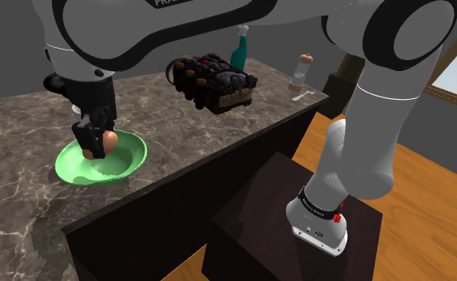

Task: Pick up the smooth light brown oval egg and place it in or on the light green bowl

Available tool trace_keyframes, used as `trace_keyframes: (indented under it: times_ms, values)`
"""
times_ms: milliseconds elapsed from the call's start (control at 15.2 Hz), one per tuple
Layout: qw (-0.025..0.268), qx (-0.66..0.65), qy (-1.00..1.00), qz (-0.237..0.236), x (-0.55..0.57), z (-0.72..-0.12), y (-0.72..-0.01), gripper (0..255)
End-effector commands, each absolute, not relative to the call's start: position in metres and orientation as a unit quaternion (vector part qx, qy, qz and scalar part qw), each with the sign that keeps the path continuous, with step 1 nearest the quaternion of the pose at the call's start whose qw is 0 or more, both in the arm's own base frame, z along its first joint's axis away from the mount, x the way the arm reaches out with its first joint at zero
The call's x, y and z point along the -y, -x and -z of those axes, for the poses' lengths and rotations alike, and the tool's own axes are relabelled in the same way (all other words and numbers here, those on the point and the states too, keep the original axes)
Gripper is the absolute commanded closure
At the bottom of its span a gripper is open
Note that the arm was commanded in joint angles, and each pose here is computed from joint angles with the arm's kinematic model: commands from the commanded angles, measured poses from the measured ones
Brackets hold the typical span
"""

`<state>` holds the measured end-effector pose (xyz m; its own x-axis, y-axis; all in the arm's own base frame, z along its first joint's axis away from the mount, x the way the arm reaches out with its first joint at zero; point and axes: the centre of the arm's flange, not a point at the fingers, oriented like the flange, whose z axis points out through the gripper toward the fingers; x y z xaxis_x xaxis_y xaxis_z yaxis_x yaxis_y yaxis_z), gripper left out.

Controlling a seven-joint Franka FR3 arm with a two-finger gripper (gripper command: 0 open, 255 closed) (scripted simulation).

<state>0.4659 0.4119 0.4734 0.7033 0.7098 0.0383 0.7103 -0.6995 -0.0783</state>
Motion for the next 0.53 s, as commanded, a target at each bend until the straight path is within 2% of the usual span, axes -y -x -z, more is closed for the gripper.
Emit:
trace_keyframes:
  times_ms: [0,198,264,462]
  values:
    - [0.044,0.385,0.922,0.003,-0.4119,-0.473,-0.4658,255]
    - [0.044,0.385,0.922,0.003,-0.4119,-0.473,-0.4658,255]
    - [0.044,0.385,0.922,0.003,-0.4119,-0.473,-0.4658,0]
    - [0.044,0.385,0.922,0.003,-0.4119,-0.4729,-0.4658,0]
